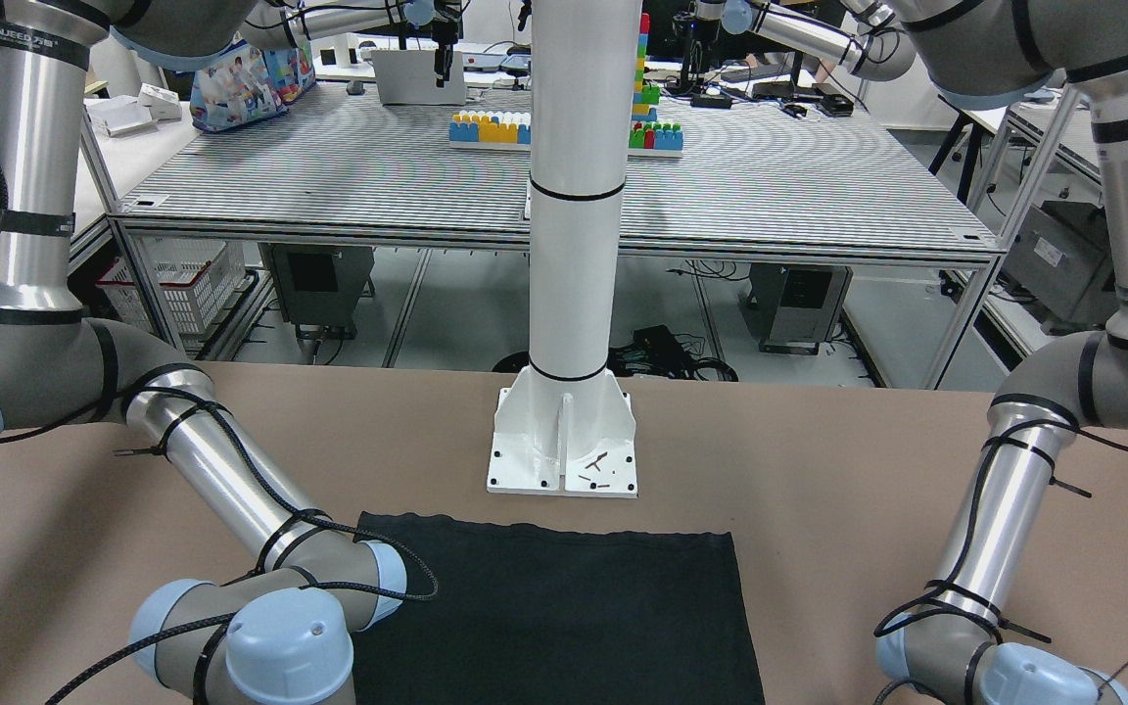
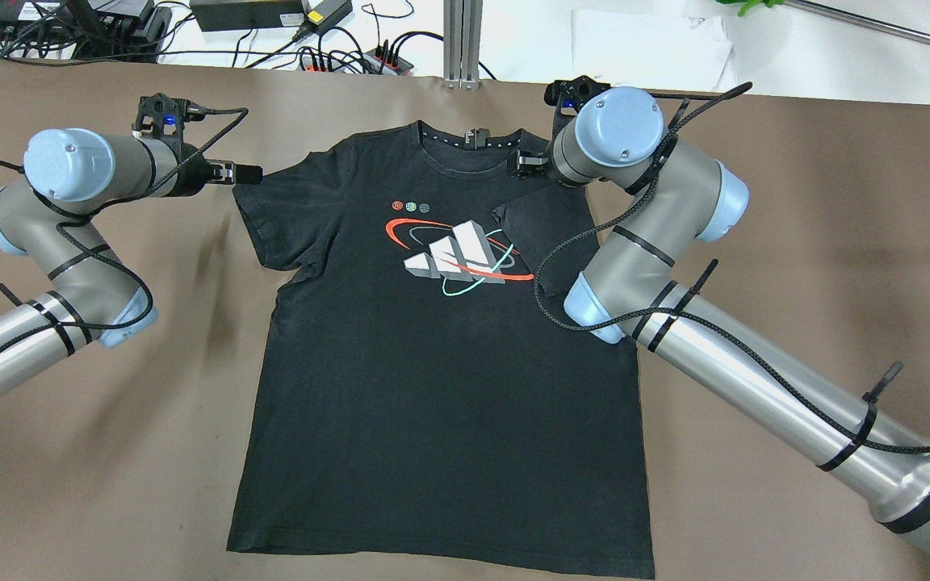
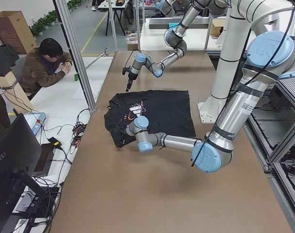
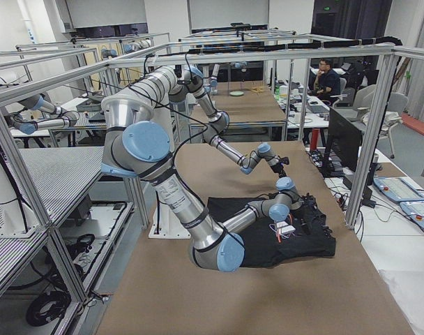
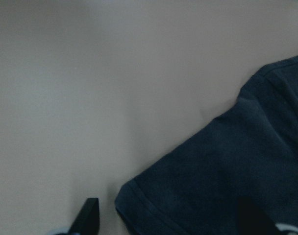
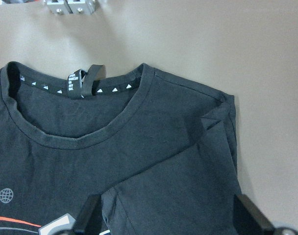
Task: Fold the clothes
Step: 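Grasp the sleeve with the right gripper and fold it inward over the chest, then grasp the other sleeve with the left gripper and fold it inward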
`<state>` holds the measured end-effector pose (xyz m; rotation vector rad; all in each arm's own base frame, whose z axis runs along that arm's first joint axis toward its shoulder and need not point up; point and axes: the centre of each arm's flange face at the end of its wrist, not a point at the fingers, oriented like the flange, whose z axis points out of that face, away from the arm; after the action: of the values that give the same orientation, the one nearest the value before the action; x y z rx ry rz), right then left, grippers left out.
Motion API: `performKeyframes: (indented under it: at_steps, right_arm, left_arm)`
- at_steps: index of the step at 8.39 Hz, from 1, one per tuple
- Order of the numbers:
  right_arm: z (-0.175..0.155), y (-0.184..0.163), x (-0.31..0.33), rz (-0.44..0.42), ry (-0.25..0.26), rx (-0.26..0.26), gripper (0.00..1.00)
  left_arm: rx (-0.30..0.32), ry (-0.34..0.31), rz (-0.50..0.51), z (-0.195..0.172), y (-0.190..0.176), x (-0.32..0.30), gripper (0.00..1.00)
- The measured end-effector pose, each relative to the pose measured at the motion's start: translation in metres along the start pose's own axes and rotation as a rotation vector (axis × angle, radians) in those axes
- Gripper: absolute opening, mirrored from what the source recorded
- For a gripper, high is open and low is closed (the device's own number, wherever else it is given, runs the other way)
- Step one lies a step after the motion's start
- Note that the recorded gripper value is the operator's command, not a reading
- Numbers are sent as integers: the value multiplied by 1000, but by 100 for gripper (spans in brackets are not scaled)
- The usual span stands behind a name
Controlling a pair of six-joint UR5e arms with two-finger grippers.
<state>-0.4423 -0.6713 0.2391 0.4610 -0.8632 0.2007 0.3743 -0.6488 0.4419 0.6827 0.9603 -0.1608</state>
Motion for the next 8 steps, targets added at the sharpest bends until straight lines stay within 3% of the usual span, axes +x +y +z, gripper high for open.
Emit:
performKeyframes:
  at_steps: [2,4,6,7,8]
  right_arm:
    - [-10,-14,12,18,-33,-38,94]
    - [-12,-16,20,24,-44,-53,94]
    - [-12,-16,21,25,-46,-56,94]
    - [-11,-16,22,26,-45,-56,94]
    - [-11,-15,23,25,-44,-56,94]
  left_arm:
    - [6,-7,23,14,24,15,100]
    - [-27,-69,74,26,24,21,99]
    - [-47,-132,103,32,12,26,48]
    - [-47,-147,108,33,8,27,28]
    - [-47,-153,111,33,7,28,27]
